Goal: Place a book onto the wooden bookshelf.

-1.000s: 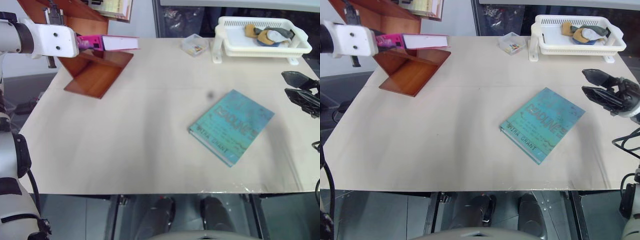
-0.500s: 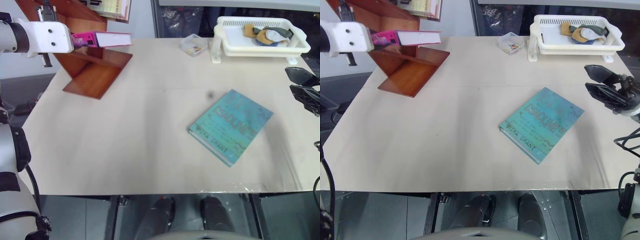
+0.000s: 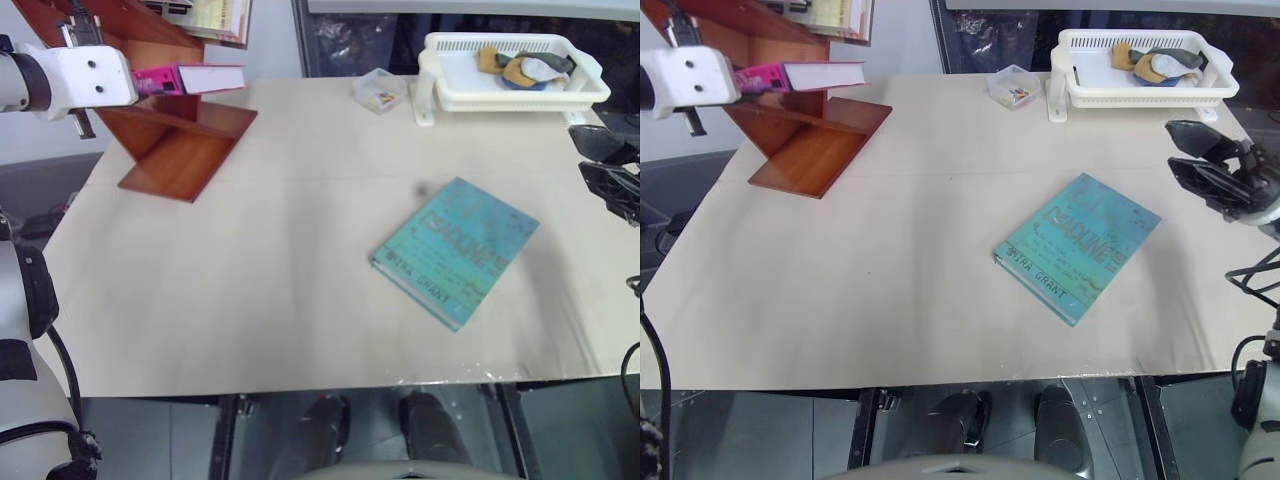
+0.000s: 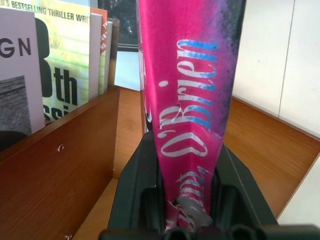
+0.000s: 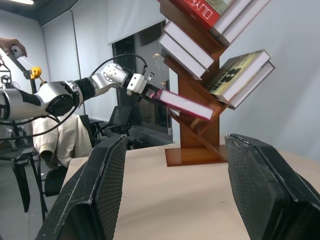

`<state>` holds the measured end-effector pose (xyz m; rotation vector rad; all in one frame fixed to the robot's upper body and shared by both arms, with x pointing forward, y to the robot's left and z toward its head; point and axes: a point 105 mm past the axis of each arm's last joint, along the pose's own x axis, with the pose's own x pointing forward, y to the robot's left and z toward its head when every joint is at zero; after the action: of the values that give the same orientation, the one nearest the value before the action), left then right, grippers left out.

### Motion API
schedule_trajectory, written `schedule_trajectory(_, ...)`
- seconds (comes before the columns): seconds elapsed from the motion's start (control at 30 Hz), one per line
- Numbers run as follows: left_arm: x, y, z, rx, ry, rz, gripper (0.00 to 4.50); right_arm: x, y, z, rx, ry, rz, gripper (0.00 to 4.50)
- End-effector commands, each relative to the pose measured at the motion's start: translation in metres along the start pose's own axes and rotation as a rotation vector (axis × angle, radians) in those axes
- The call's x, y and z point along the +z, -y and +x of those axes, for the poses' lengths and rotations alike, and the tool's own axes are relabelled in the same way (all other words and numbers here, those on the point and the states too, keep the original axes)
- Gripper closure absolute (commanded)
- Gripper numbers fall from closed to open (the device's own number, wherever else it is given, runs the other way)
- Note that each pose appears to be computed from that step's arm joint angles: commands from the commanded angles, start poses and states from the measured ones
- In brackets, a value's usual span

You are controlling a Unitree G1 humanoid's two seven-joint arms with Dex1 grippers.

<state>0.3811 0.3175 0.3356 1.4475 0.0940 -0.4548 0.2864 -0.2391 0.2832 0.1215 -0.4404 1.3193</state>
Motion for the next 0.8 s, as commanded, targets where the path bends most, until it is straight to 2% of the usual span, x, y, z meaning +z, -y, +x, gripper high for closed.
schedule_trajectory(0.03, -0.018, 0.008, -0.001, -0.016, -0.089, -0.002, 4.01, 0.014, -0.002, 0.001, 0.019, 0.006, -0.044, 1.32)
schedule_trajectory(0.37, -0.031, 0.003, -0.002, 0.067, -0.165, 0.020, 4.01, 0.011, 0.001, 0.000, 0.008, -0.016, -0.039, 1.32)
schedule_trajectory(0.43, -0.033, 0.002, -0.003, 0.081, -0.177, 0.012, 3.01, 0.011, 0.001, 0.001, 0.010, -0.017, -0.041, 1.32)
schedule_trajectory(0.47, -0.034, 0.001, -0.003, 0.093, -0.181, 0.010, 2.83, 0.011, 0.002, 0.001, 0.011, -0.017, -0.043, 1.32)
schedule_trajectory(0.5, -0.035, 0.001, -0.003, 0.097, -0.184, 0.010, 2.22, 0.012, 0.002, 0.001, 0.011, -0.017, -0.044, 1.32)
schedule_trajectory(0.53, -0.036, 0.000, -0.003, 0.106, -0.192, 0.015, 2.07, 0.012, 0.002, 0.001, 0.010, -0.017, -0.047, 1.32)
schedule_trajectory(0.57, -0.036, 0.000, -0.003, 0.109, -0.198, 0.017, 1.46, 0.012, 0.002, 0.000, 0.009, -0.016, -0.049, 1.32)
schedule_trajectory(0.6, -0.037, 0.000, -0.003, 0.111, -0.205, 0.017, 1.28, 0.013, 0.002, 0.000, 0.007, -0.016, -0.051, 1.32)
schedule_trajectory(0.67, -0.040, -0.001, -0.004, 0.116, -0.224, 0.024, 0.38, 0.014, 0.002, -0.001, 0.005, -0.014, -0.055, 1.32)
schedule_trajectory(0.7, -0.041, -0.001, -0.004, 0.117, -0.231, 0.025, 0.13, 0.014, 0.002, -0.001, 0.004, -0.014, -0.055, 1.32)
schedule_trajectory(0.8, -0.043, 0.000, -0.004, 0.112, -0.245, 0.023, 0.13, 0.013, 0.001, -0.002, 0.000, -0.012, -0.057, 1.32)
